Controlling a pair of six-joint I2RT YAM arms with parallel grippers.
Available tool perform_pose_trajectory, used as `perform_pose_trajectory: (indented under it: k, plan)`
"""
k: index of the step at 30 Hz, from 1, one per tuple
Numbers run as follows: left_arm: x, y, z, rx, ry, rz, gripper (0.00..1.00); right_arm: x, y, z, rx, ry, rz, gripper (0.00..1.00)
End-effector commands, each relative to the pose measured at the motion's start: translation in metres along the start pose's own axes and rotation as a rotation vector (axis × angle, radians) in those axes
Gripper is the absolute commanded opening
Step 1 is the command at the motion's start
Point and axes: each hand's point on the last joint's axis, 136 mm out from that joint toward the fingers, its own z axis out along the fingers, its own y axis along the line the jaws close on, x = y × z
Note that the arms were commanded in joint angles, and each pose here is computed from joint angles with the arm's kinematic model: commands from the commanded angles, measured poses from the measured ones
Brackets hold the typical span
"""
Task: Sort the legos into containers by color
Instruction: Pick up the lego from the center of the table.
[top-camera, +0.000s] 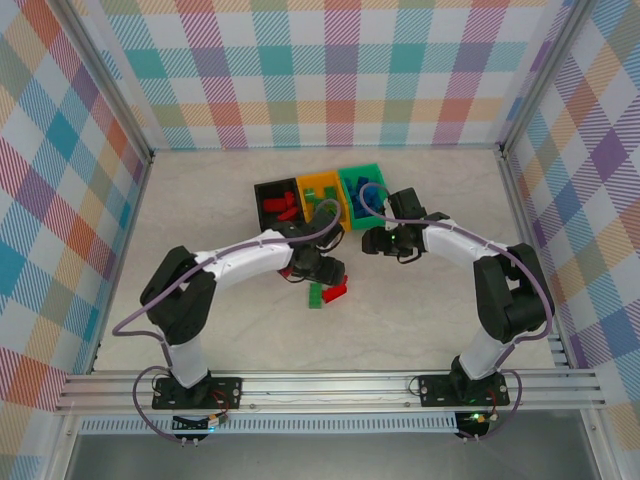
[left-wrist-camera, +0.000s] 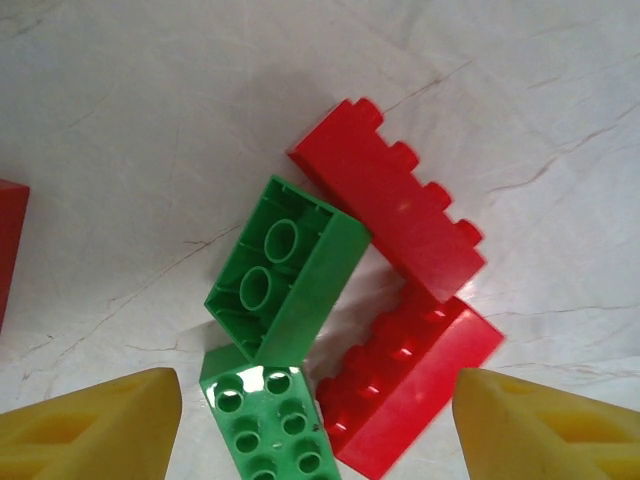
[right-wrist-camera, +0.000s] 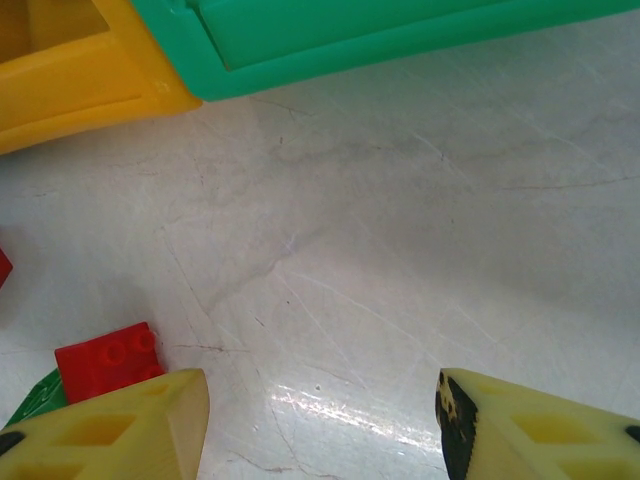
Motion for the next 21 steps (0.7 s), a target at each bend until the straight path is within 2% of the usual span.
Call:
perform_pose_trajectory:
  k: [1, 7, 13, 15, 18, 21]
  plan:
    - [0.018, 0.007, 0.012, -0.08, 0.102, 0.062, 0.71, 0.001, 0.004, -0.004, -0.011, -0.012, -0.008, 0.62]
    - [0.013, 0.007, 0.027, -0.102, 0.111, 0.066, 0.69, 0.003, 0.002, -0.006, -0.004, -0.013, -0.011, 0.62]
    - [0.01, 0.004, 0.034, -0.099, 0.114, 0.077, 0.63, 0.006, 0.0, -0.005, 0.006, -0.01, -0.008, 0.62]
    - [0.01, 0.004, 0.036, -0.097, 0.122, 0.078, 0.54, 0.006, -0.001, -0.005, 0.009, -0.008, -0.007, 0.62]
    - [0.01, 0.003, 0.039, -0.092, 0.119, 0.076, 0.49, 0.005, -0.001, -0.006, 0.007, -0.012, -0.009, 0.62]
    - [0.011, 0.002, 0.04, -0.084, 0.119, 0.07, 0.38, 0.004, 0.0, -0.007, 0.009, -0.01, -0.009, 0.62]
